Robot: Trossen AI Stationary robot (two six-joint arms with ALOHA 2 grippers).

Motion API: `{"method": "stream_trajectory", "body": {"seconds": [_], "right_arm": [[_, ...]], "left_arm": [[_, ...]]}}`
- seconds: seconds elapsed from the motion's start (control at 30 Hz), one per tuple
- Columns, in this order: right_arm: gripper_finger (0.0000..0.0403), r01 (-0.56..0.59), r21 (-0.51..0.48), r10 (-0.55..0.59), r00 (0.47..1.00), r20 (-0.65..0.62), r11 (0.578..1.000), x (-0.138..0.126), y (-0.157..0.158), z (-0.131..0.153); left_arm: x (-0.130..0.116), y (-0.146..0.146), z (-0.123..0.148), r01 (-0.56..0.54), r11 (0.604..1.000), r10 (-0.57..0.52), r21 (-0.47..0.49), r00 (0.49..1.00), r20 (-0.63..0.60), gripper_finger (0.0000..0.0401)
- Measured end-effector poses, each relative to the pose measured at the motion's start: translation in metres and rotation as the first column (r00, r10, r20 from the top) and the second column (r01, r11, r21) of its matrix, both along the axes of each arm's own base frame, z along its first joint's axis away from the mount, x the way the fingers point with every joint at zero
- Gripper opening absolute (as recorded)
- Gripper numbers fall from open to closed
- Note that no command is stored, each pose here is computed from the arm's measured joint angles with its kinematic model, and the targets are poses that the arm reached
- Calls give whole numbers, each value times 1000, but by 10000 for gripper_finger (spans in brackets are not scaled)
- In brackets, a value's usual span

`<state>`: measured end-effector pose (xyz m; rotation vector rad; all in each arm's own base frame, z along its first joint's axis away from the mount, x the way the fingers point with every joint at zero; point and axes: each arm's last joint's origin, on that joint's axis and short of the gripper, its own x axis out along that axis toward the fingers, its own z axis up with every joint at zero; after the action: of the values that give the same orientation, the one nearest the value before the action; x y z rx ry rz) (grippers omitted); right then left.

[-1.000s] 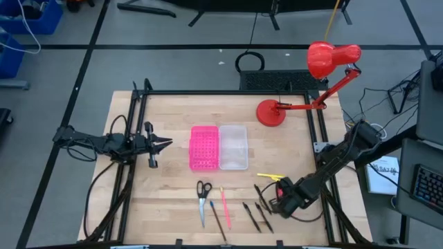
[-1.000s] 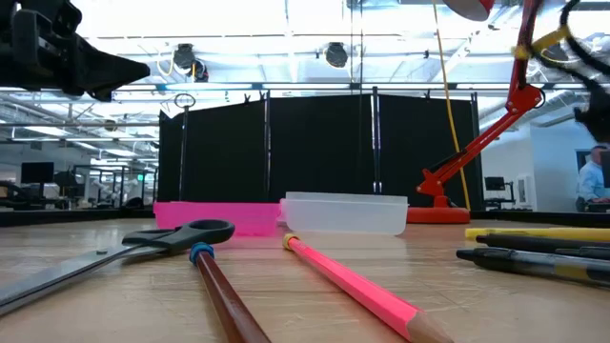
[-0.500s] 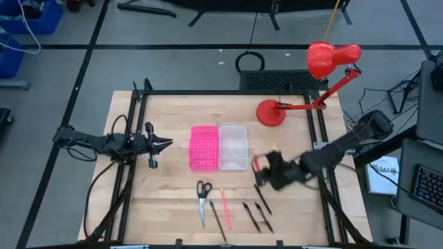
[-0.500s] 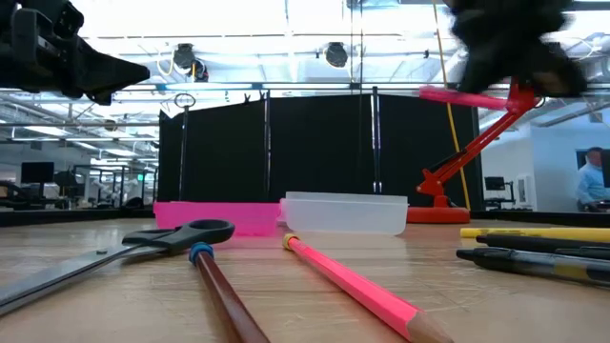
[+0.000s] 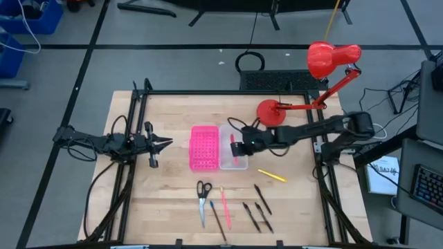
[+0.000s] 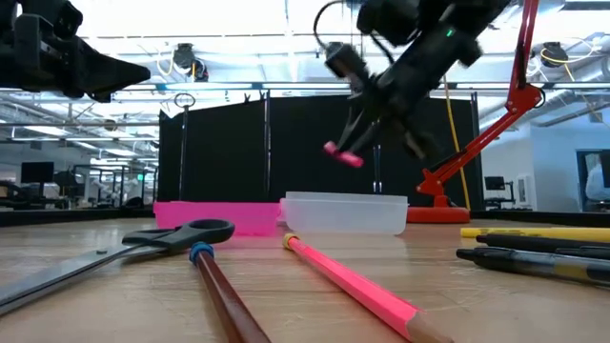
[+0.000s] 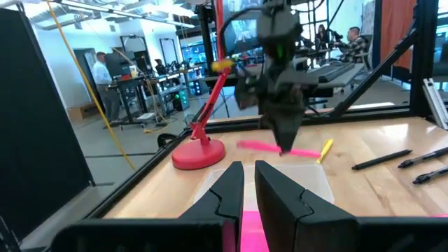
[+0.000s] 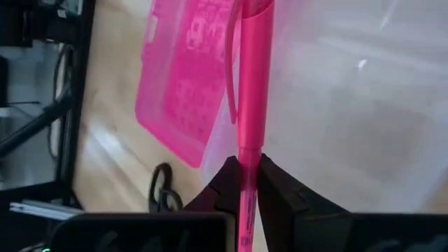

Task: Pick & place school supplies into a supply box
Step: Put the pink pen into the supply box

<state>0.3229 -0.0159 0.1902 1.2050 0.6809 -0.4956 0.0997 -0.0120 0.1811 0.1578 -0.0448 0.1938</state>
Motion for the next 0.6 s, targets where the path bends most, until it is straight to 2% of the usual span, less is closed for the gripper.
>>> {"method": "stream_trajectory", "body": {"seconds": [0.23, 0.6], "right_arm": [[20, 7, 96, -3, 999, -45, 995, 12, -24, -32], [20, 20, 65, -15, 996, -88, 998, 29, -43, -50]], "left_arm": [[0, 0, 0, 0, 1000, 0, 0, 1000, 0, 47], [0, 0, 0, 1, 1000, -1, -3, 1000, 2, 47]]}}
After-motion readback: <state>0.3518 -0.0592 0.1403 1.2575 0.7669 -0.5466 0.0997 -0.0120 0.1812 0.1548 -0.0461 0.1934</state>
